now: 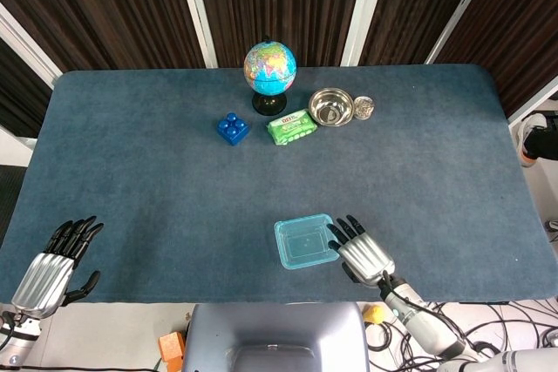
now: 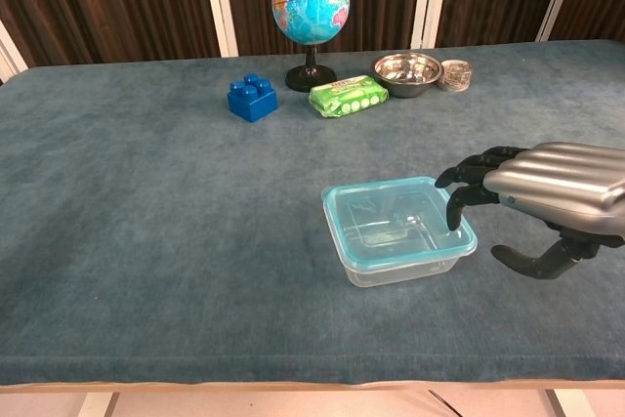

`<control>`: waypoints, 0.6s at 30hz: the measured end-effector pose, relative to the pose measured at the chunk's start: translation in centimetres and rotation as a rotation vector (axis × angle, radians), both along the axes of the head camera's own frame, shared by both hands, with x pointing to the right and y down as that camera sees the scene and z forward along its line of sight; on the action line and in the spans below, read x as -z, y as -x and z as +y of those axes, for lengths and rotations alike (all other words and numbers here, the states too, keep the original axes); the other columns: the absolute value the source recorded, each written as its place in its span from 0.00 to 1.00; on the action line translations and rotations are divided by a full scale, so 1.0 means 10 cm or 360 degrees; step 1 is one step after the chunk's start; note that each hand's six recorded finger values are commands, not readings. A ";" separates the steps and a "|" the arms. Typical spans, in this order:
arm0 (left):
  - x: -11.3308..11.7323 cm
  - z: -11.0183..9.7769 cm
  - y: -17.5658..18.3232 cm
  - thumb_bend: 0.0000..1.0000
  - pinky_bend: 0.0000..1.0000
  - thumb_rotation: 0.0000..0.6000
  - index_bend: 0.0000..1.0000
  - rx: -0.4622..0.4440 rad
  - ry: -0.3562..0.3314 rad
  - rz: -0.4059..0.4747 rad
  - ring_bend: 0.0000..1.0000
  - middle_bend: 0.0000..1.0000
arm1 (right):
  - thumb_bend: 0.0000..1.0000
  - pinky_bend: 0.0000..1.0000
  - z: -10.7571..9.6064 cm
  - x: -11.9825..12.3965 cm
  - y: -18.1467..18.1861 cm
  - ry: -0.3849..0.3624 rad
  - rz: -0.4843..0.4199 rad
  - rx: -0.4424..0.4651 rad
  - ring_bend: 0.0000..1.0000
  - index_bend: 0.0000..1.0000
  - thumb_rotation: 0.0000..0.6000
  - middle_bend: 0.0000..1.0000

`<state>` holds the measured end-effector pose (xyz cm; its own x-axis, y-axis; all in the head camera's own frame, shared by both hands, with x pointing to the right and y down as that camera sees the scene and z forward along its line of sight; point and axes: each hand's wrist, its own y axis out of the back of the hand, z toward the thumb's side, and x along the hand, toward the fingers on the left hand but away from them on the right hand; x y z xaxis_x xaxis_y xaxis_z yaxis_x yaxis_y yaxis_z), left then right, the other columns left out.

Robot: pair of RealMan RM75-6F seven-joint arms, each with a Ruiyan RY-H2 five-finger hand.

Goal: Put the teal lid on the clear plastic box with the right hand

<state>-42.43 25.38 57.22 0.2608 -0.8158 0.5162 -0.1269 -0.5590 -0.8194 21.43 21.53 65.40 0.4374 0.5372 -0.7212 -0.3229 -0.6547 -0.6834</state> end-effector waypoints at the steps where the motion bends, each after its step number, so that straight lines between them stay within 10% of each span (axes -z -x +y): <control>1: 0.00 0.00 0.00 0.38 0.00 1.00 0.00 0.0000 0.0001 -0.0002 0.00 0.00 | 0.48 0.00 0.00 -0.01 0.00 0.0001 0.0002 0.0000 0.00 0.30 1.00 0.05; 18: 0.00 0.00 0.00 0.38 0.00 1.00 0.00 -0.0001 0.0001 0.0001 0.00 0.00 | 0.48 0.00 -0.16 0.14 0.02 -0.0047 -0.0087 -0.0084 0.00 0.28 1.00 0.05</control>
<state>-42.38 25.41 57.22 0.2617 -0.8152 0.5167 -0.1270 -0.5598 -0.8188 21.19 19.90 64.03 0.4463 0.5814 -0.6803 -0.2499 -0.6489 -0.7186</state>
